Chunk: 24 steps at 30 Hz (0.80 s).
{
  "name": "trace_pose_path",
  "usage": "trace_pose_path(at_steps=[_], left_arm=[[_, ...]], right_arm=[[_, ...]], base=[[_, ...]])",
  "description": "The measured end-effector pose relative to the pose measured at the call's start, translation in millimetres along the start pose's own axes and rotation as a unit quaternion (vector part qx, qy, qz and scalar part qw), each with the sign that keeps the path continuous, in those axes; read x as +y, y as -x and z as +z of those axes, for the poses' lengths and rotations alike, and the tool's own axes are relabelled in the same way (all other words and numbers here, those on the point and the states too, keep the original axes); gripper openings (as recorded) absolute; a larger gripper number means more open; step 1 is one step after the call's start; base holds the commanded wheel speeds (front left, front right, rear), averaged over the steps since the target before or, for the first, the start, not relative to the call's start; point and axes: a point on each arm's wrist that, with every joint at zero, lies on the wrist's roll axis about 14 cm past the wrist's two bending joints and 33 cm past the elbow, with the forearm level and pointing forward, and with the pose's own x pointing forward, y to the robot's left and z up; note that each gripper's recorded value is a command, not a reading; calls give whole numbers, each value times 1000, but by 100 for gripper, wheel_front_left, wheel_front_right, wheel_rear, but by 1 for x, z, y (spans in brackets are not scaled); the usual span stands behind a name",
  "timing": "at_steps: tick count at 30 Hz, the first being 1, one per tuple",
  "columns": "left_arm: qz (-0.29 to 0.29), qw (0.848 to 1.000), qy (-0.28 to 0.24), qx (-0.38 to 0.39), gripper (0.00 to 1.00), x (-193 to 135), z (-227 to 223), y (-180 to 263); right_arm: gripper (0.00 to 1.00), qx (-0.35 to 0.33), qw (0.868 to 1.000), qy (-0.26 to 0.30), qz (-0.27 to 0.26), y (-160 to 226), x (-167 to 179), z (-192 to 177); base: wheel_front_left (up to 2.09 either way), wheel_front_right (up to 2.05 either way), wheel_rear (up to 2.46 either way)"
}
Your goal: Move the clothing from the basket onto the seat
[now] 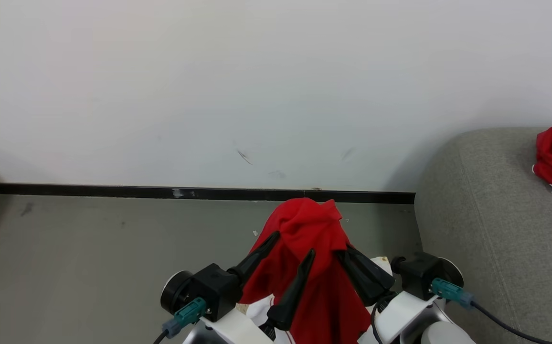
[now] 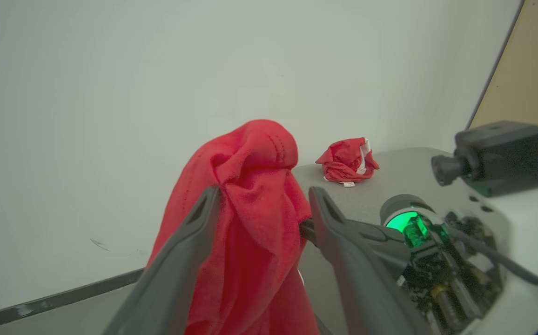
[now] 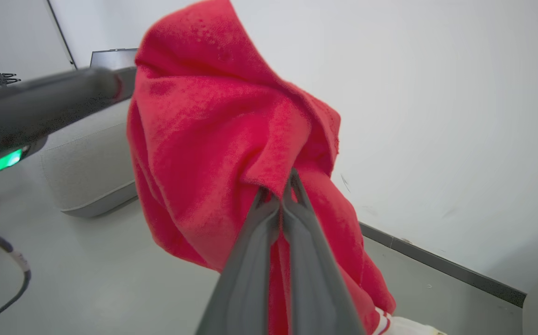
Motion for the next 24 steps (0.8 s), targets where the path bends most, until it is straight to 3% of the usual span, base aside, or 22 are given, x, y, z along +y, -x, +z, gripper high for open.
trace_pose_path(at_steps=[24], left_arm=[[-46,999,12,26,100,-13,-31,-3]], right_arm=[[0,-30,992,29,-116,43,-72,25]], base=[[0,0,0]])
